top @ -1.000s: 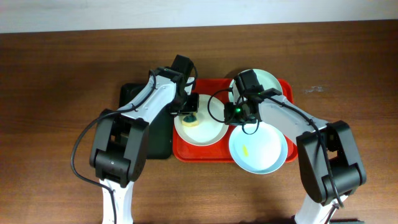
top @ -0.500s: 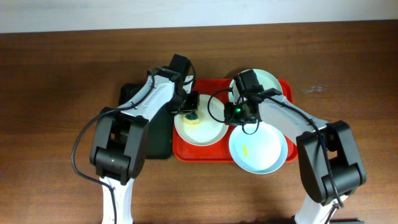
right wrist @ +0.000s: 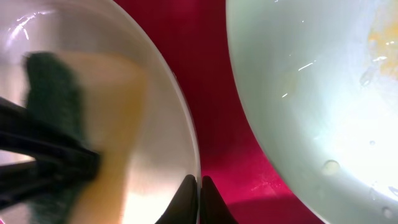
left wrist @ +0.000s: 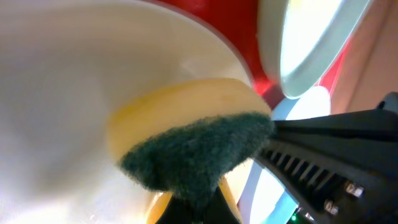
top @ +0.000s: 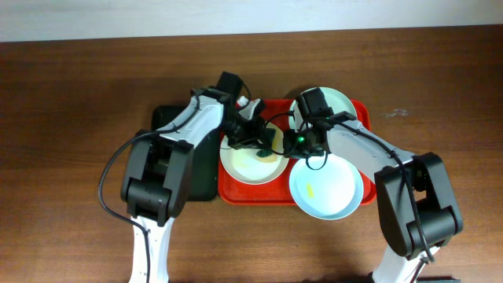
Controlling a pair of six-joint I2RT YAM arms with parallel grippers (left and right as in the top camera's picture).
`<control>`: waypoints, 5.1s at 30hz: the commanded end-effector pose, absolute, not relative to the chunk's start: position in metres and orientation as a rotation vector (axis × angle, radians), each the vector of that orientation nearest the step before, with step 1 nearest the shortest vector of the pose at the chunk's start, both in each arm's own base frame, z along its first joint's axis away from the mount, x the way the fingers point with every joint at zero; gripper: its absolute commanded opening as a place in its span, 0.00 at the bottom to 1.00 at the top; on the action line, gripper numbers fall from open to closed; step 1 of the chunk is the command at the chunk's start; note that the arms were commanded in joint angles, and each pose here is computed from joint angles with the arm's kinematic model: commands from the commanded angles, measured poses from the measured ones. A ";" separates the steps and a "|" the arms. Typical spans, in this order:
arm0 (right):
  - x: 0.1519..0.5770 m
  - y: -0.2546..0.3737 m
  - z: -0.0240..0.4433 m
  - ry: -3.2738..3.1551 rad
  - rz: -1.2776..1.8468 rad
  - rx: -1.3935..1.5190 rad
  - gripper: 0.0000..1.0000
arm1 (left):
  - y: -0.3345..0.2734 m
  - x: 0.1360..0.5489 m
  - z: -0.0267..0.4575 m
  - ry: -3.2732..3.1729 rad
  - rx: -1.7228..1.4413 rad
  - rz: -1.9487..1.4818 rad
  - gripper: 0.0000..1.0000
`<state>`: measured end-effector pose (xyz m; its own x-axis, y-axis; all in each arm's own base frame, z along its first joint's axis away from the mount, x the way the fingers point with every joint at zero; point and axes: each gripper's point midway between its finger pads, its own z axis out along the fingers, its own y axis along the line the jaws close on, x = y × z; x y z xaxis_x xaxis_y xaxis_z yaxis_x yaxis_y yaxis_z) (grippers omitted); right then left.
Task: Clean dirty plates on tray and stack at the side
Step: 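Keep scrubbing the white plate surface in circles with the sponge, then carry the sponge back over the black tray with left gripper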
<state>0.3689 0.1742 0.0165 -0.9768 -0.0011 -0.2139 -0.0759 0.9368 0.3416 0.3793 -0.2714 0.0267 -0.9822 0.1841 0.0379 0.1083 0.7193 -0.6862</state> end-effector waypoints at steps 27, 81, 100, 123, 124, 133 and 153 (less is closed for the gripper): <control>0.361 0.188 0.014 2.895 0.612 -0.109 0.04 | -0.232 0.331 0.001 -2.934 -0.220 0.719 0.00; 0.362 0.188 0.014 2.894 0.613 -0.109 0.04 | -0.195 0.396 0.079 -3.387 -0.072 0.456 0.00; 0.361 0.188 0.014 2.894 0.613 -0.109 0.04 | -0.240 0.374 0.000 -3.159 -0.181 0.602 0.00; 0.361 0.188 0.014 2.895 0.613 -0.109 0.04 | -0.210 0.387 0.090 -3.303 -0.237 0.599 0.00; 0.361 0.188 0.014 2.895 0.613 -0.109 0.04 | -0.207 0.387 0.095 -3.309 -0.229 0.601 0.00; 0.361 0.188 0.014 2.895 0.613 -0.109 0.04 | -0.118 0.380 0.111 -3.327 0.002 0.318 0.00; 0.362 0.189 0.015 2.891 0.614 -0.110 0.04 | -0.052 0.338 0.028 -3.226 0.064 -0.031 0.00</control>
<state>0.3677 0.1781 0.0166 -0.9785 -0.0065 -0.2061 -0.0834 0.9264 0.3672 0.3423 -0.0560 0.0309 -0.9958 -0.0523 -0.0745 -0.0526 0.9986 0.0024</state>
